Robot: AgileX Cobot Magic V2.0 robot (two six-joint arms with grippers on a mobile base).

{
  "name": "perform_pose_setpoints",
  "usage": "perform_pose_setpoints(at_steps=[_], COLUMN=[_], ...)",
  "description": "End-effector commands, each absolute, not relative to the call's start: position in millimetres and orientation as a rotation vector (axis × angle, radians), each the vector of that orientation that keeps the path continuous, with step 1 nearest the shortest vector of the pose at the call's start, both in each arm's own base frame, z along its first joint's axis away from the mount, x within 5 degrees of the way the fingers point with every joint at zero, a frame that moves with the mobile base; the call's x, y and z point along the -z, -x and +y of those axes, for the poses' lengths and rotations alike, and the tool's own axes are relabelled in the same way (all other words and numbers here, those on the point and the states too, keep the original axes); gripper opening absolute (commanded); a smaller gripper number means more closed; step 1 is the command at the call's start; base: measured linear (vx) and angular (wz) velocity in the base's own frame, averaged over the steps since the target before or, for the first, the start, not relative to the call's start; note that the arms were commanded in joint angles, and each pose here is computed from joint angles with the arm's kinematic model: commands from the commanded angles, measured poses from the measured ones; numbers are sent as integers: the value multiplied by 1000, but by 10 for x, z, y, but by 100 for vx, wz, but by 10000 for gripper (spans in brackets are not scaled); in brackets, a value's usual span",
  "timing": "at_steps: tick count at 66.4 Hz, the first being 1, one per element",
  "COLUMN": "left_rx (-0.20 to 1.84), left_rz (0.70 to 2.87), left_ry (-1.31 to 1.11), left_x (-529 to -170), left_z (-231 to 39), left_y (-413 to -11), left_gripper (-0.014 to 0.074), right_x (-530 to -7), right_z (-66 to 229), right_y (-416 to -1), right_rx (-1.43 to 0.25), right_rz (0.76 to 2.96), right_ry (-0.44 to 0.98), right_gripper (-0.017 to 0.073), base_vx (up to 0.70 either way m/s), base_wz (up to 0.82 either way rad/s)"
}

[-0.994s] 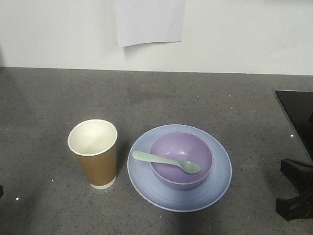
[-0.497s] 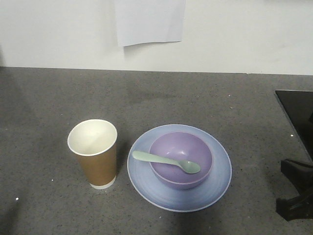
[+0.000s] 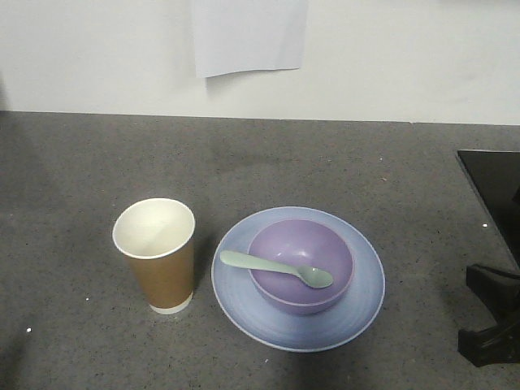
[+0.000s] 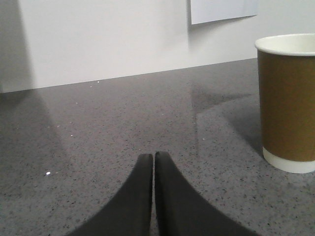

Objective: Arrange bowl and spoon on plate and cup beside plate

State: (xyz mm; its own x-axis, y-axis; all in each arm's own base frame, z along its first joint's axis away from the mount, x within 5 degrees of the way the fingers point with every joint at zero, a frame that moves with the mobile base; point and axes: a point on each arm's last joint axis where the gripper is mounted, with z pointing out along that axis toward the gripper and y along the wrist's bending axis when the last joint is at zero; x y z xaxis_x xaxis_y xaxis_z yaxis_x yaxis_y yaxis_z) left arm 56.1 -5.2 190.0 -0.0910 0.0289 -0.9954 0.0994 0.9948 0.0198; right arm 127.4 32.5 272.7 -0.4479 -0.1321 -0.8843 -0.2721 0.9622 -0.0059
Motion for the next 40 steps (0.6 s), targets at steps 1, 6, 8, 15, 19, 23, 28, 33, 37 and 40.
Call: perform_pose_setpoints(at_steps=[1, 6, 8, 15, 19, 23, 28, 33, 37, 40], left_rx=[92, 118, 121, 119, 119, 119, 119, 119, 119, 119], left_rz=[1593, 1595, 1595, 1601, 1601, 1601, 1601, 1601, 1601, 1601], left_ry=[-52, -27, -24, -24, -24, -24, -24, -24, -24, -24], left_x=[-1984, -1983, -1983, -1980, -1980, -1980, -1980, -1980, -1980, -1980], left_z=[-48, -49, -49, -48, -48, -48, -48, -48, -48, -48], left_y=[-568, -568, -568, -568, -568, -568, -568, -568, -568, -568], left_gripper=[-8, -8, -8, -8, -8, -8, -8, -8, -8, -8], right_x=[-2870, -2870, -2870, -2870, -2870, -2870, -2870, -2870, -2870, -2870], right_z=[322, 322, 322, 322, 322, 322, 322, 322, 322, 322], right_y=[-1314, -1314, -1314, -1314, -1314, -1314, -1314, -1314, -1314, -1314], right_rx=[-160, -160, -160, -160, -160, -160, -160, -160, -160, -160], right_rz=[1951, 1951, 1951, 1951, 1951, 1951, 1951, 1951, 1951, 1951], right_ry=[267, 267, 267, 267, 267, 267, 267, 267, 267, 267], right_gripper=[-6, -6, -6, -6, -6, -6, -6, -6, -6, -6], base_vx=[0, 0, 0, 0, 0, 0, 0, 0, 0, 0], base_wz=[0, 0, 0, 0, 0, 0, 0, 0, 0, 0])
